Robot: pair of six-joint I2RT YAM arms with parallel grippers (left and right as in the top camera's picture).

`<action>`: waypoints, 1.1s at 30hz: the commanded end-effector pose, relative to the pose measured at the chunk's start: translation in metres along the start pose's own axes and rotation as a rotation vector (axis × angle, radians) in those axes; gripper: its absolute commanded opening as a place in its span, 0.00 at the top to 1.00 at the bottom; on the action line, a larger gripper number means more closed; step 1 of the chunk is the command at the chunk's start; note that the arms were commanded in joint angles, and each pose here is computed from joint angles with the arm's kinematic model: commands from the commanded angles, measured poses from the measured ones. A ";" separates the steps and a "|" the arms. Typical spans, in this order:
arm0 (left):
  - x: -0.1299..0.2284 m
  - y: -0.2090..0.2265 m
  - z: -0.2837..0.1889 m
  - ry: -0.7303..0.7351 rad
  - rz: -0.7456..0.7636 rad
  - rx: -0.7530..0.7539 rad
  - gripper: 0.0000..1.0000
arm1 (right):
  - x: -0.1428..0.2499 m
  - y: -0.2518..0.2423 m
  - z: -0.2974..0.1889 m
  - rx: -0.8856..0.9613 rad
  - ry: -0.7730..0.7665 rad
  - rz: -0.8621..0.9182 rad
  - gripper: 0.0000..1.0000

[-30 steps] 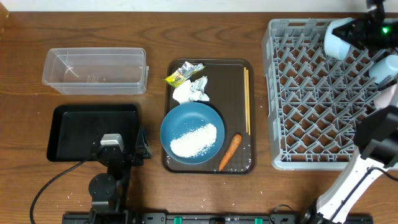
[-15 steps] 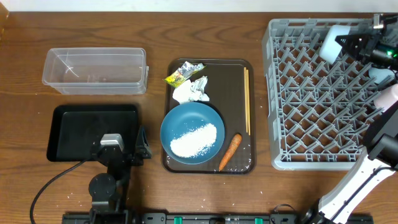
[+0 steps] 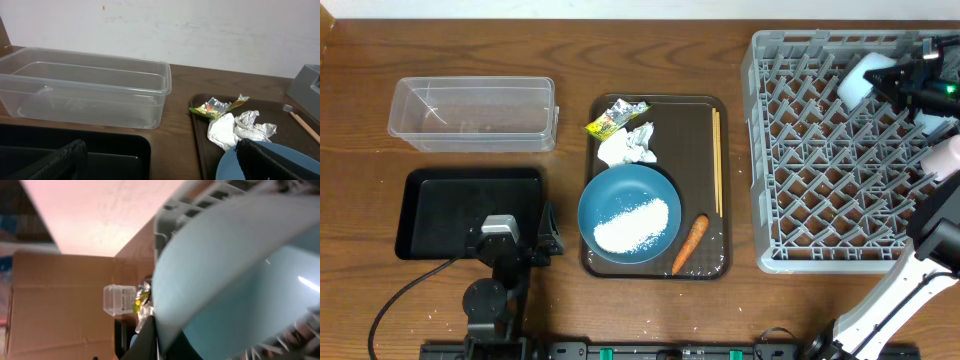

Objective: Sort waste into correct bins and load items into the dishwasher rack
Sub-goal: 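Carry the light-blue bowl into the dish rack and release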

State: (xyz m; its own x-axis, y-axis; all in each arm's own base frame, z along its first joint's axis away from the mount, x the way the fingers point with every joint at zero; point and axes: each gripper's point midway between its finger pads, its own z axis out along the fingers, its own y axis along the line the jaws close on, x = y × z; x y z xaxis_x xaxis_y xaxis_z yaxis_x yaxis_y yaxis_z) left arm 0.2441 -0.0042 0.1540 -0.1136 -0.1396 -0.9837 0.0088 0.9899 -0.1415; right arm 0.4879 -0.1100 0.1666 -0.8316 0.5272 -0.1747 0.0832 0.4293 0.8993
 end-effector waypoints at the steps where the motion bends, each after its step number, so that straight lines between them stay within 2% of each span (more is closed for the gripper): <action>1: 0.016 0.001 0.002 0.038 0.011 0.003 0.03 | -0.002 -0.028 -0.017 0.154 -0.029 0.058 0.92; 3: 0.016 0.001 0.002 0.038 0.011 0.003 0.03 | -0.002 -0.021 -0.028 0.157 -0.045 0.044 0.87; 4: 0.016 0.001 0.002 0.038 0.011 0.003 0.03 | -0.002 -0.017 -0.033 0.160 -0.055 0.037 0.82; 5: 0.016 0.001 0.002 0.038 0.011 0.003 0.03 | -0.003 -0.012 -0.040 0.168 -0.066 0.030 0.72; 6: 0.016 0.001 0.002 0.038 0.011 0.003 0.03 | -0.003 -0.007 -0.046 0.181 -0.081 0.020 0.56; 8: 0.016 0.001 0.002 0.038 0.011 0.003 0.03 | -0.003 0.002 -0.060 0.227 -0.109 -0.005 0.10; 9: 0.016 0.001 0.002 0.038 0.011 0.003 0.03 | -0.003 0.006 -0.064 0.249 -0.119 -0.012 0.01; 16: 0.016 0.001 0.002 0.038 0.011 0.003 0.03 | 0.013 0.053 -0.097 0.466 -0.210 -0.072 0.01; 20: 0.016 0.001 0.002 0.038 0.011 0.003 0.03 | 0.032 0.097 -0.092 0.485 -0.213 -0.161 0.01; 25: 0.016 0.001 0.002 0.038 0.011 0.003 0.03 | 0.065 0.142 -0.048 0.461 -0.101 -0.364 0.01; 33: 0.016 0.001 0.002 0.038 0.011 0.003 0.03 | 0.159 0.173 0.077 0.355 0.285 -0.590 0.01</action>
State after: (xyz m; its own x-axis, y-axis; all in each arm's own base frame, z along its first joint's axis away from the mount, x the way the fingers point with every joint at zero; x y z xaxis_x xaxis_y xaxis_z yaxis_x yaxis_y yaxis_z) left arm 0.2441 -0.0042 0.1540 -0.1136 -0.1396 -0.9837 0.0088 0.9899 -0.1415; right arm 0.4175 0.0589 0.2859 -0.8841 0.1056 -0.4551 -0.1640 0.8421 0.5138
